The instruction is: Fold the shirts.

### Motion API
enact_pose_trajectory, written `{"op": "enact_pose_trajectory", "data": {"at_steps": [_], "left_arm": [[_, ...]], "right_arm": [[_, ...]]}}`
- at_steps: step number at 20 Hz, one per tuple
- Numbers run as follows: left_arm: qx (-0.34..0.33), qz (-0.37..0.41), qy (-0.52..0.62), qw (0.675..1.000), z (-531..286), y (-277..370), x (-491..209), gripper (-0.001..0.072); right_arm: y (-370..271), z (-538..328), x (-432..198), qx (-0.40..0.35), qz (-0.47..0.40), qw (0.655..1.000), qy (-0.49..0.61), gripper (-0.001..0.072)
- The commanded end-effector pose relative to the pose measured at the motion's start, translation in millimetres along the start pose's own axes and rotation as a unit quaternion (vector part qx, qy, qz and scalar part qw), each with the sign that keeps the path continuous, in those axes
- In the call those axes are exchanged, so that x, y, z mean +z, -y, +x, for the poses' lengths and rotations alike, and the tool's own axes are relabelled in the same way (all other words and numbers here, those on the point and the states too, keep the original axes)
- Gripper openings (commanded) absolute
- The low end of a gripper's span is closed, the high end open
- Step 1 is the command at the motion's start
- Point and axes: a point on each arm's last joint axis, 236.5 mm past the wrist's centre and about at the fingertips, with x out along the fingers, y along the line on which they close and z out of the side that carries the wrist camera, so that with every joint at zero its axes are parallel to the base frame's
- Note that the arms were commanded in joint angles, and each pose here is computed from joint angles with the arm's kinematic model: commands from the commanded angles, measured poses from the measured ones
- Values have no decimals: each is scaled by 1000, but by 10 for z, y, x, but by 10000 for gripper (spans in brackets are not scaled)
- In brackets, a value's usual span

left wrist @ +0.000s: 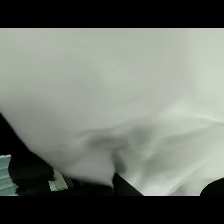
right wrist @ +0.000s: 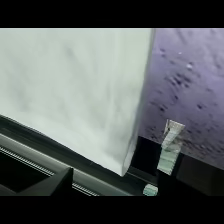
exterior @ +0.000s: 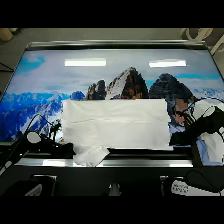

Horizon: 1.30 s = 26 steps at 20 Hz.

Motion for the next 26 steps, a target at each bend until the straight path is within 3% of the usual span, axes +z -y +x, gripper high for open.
{"op": "enact_pose_trajectory", "data": {"at_steps": [1, 5, 9, 10, 13, 20, 26], "left_arm": [[2, 7, 30, 1000, -47, 7, 109, 28], [-3, 13, 46, 999, -111, 49, 136, 28], [-5, 16, 55, 998, -146, 72, 153, 28], [-5, 16, 56, 998, -148, 73, 154, 28], [-5, 17, 56, 998, -148, 72, 155, 28], [-16, 63, 117, 991, -577, 345, 448, 26], [-28, 64, 192, 979, -1163, 534, 938, 25]], "right_arm": [[27, 120, -20, -3, 5, 1000, 2, 554], [-38, 229, 70, 14, 24, 999, 27, 543], [-25, 268, 71, 12, 38, 999, 30, 438], [-24, 268, 71, 12, 39, 999, 30, 300], [-27, 267, 70, 13, 42, 999, 29, 19], [-100, 24, 249, 21, -7, 998, 55, 16], [-115, -850, 1246, -19, -19, 969, 245, 14]]}}
